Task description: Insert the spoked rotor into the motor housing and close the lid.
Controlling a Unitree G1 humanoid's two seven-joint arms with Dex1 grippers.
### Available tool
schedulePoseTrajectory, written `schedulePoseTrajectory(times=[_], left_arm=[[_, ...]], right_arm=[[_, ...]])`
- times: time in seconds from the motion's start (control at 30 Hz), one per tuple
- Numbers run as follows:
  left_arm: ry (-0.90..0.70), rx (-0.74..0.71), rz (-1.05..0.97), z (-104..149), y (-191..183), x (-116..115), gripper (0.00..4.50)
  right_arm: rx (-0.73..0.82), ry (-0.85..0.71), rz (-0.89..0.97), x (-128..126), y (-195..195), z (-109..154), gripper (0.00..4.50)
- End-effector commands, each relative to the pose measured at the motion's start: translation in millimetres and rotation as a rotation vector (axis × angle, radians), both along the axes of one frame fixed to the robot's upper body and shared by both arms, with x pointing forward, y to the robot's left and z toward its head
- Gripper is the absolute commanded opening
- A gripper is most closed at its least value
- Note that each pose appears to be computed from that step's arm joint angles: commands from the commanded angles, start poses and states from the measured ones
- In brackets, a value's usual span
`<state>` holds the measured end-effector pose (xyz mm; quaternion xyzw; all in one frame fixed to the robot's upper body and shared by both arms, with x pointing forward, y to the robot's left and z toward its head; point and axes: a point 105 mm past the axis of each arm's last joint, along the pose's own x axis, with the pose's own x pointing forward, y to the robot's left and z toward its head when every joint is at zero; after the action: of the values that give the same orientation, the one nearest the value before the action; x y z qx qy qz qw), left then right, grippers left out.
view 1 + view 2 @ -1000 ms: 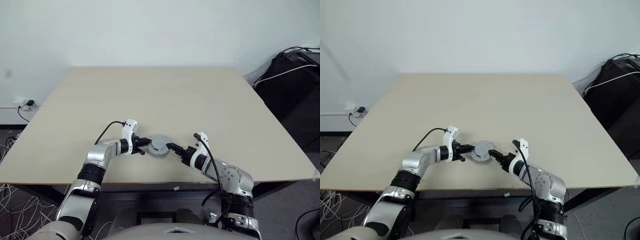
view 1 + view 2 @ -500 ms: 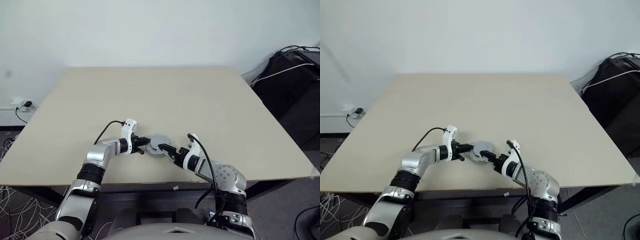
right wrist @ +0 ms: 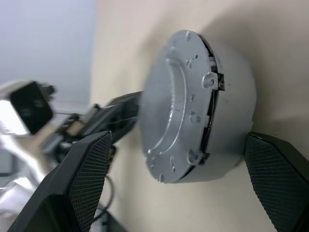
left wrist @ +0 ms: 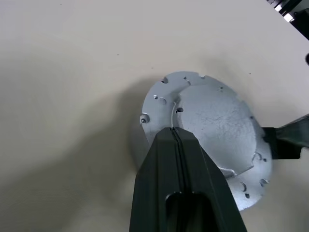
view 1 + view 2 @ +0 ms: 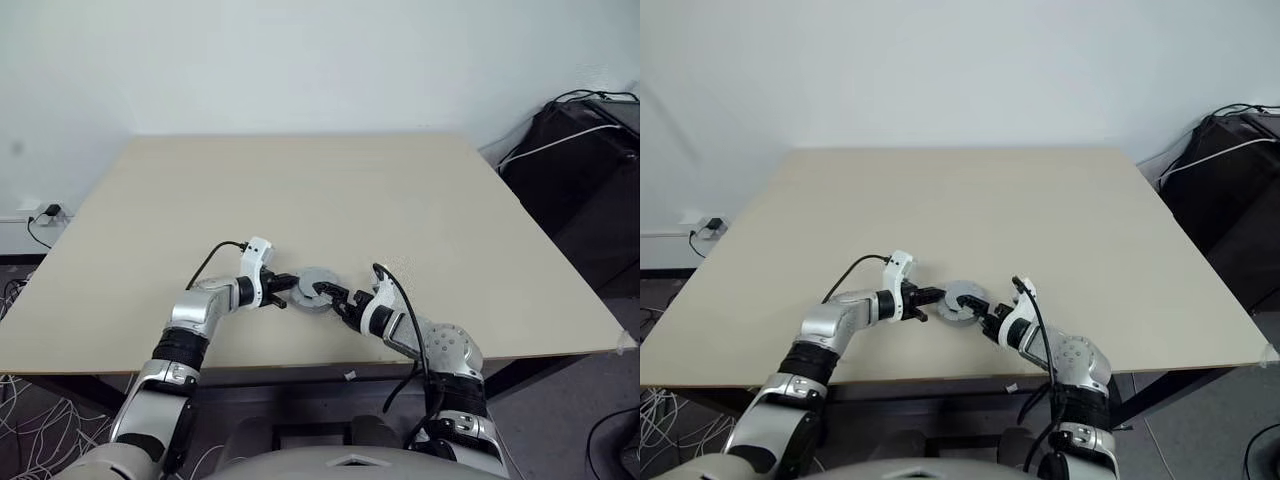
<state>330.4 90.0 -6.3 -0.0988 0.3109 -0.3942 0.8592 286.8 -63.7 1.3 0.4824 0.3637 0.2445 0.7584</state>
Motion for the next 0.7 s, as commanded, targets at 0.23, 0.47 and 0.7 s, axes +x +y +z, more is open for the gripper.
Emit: schedulePoseTrajectory(times=[0.23, 0.47, 0.7], left_arm=[[0.028, 0.017, -0.037, -8, -8, -8, 0.00], [0.025, 0.022, -0.039, -8, -8, -9, 0.00], [0.024, 0.023, -0.044, -9, -9, -9, 0.00]], right_arm=[[0.068, -0.049, 0.056, 2, 30, 20, 4.49], [0.017, -0.016, 0.023, 5, 27, 9, 4.49], [0.049, -0.038, 0.018, 6, 26, 16, 3.61]])
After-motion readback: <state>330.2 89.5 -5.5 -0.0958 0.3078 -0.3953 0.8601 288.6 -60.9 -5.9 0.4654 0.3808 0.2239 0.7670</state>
